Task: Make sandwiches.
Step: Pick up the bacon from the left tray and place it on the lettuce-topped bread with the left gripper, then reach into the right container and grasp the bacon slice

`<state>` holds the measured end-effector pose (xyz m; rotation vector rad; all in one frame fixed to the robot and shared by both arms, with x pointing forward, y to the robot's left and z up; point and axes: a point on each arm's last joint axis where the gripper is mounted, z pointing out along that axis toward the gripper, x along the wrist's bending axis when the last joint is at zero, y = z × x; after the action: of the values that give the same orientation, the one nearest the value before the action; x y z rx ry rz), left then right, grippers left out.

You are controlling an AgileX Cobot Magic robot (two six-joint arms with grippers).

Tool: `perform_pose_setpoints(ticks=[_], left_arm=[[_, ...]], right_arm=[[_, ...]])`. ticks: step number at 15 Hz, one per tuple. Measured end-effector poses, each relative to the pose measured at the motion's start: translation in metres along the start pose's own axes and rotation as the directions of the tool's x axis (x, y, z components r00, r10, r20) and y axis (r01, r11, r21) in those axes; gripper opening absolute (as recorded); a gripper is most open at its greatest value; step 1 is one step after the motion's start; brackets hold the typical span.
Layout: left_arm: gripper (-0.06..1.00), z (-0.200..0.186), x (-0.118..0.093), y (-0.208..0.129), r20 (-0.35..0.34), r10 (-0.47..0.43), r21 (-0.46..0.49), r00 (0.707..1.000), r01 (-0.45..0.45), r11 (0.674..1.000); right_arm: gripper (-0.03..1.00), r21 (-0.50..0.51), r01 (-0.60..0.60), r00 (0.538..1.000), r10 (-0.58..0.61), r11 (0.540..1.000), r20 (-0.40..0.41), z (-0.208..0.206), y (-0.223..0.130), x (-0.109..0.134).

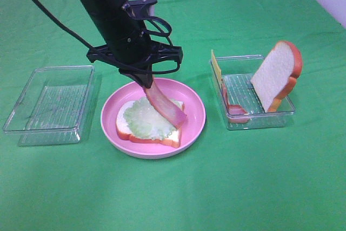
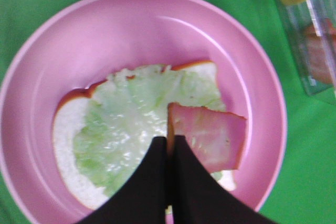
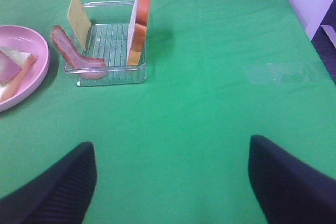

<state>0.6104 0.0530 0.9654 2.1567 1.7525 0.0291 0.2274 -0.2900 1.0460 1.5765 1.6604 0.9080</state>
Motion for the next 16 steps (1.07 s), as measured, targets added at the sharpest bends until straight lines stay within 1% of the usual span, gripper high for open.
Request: perform_pose_setpoints(ticks=[2, 4, 6, 7, 8, 9, 11, 12, 14, 16], left_arm=[[0.0, 0.0, 0.002, 0.0, -0.025, -0.001, -0.003, 1.0, 0.001, 1.0], [0.02, 0.01, 0.004, -0.003, -0.034, -0.011, 0.035, 0.999, 0.012, 0.999], [0.13, 0.017, 0.006, -0.006, -0.046, -0.012, 0.07, 0.999, 0.016, 0.997], [0.27, 0.018, 0.007, -0.007, -0.054, -0.01, 0.084, 0.998, 0.014, 0.996], [0.46, 0.017, 0.007, -0.007, -0.063, 0.0, 0.083, 0.998, 0.006, 0.997], [0.61, 0.014, 0.008, -0.006, -0.074, 0.012, 0.074, 0.997, -0.007, 0.997], [0.76, 0.005, 0.009, -0.004, -0.093, 0.037, 0.048, 0.995, -0.033, 0.998], [0.81, -0.017, 0.009, -0.001, -0.112, 0.071, 0.006, 0.991, -0.071, 0.997], [0.81, -0.039, 0.009, 0.0, -0.132, 0.089, -0.021, 0.987, -0.093, 0.995], [0.82, -0.076, 0.01, -0.003, -0.157, 0.105, -0.04, 0.982, -0.113, 0.993]], right_arm=[[0.75, 0.0, 0.0, 1.0, 0.0, 1.0, 0.0, 0.0, 0.0, 0.0], [0.75, 0.0, 0.0, 1.0, 0.0, 1.0, 0.0, 0.0, 0.0, 0.0], [0.75, 0.0, 0.0, 1.0, 0.0, 1.0, 0.0, 0.0, 0.0, 0.0], [0.75, 0.0, 0.0, 1.0, 0.0, 1.0, 0.0, 0.0, 0.0, 0.0], [0.75, 0.0, 0.0, 1.0, 0.0, 1.0, 0.0, 0.0, 0.0, 0.0], [0.75, 0.0, 0.0, 1.0, 0.0, 1.0, 0.0, 0.0, 0.0, 0.0], [0.75, 0.0, 0.0, 1.0, 0.0, 1.0, 0.0, 0.0, 0.0, 0.0], [0.75, 0.0, 0.0, 1.0, 0.0, 1.0, 0.0, 0.0, 0.0, 0.0], [0.75, 0.0, 0.0, 1.0, 0.0, 1.0, 0.0, 0.0, 0.0, 0.0], [0.75, 0.0, 0.0, 1.0, 0.0, 1.0, 0.0, 0.0, 0.0, 0.0]])
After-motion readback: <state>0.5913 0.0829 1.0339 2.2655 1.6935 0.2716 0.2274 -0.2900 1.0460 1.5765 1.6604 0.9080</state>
